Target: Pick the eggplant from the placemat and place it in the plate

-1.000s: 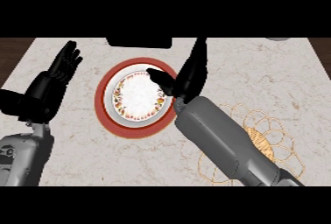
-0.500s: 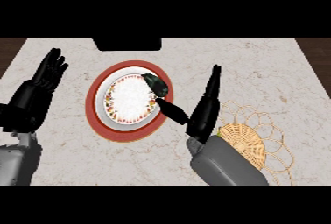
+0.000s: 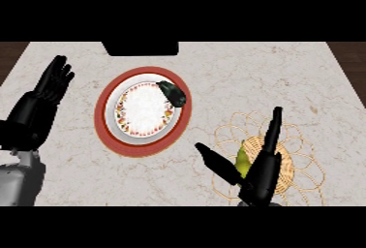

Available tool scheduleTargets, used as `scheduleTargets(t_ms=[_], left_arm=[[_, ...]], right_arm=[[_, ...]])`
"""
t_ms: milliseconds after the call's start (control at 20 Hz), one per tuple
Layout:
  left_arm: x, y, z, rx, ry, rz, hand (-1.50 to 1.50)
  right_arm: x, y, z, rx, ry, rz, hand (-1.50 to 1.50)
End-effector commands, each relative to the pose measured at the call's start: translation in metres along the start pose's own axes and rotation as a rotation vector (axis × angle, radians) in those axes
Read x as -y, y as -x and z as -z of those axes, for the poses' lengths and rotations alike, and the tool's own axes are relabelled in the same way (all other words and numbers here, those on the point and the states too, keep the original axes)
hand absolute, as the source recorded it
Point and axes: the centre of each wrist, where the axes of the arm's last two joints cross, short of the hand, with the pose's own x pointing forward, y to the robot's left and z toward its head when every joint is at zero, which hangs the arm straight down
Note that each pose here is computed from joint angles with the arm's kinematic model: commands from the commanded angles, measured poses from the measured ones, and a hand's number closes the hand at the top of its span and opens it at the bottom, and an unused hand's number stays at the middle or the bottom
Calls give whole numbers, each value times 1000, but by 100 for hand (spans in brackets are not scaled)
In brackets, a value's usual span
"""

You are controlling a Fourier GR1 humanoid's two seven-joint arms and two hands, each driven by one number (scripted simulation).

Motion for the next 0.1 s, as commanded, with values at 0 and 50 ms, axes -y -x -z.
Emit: scheduleTargets(t_ms=[0,50], left_arm=[[12,-3,14,-4,6,-16,0],[3,14,-1,11,-14,5,0]], right_arm=[[30,3,-19,25,-12,-73,-150],[31,9,-1,33,25,-100,-150]])
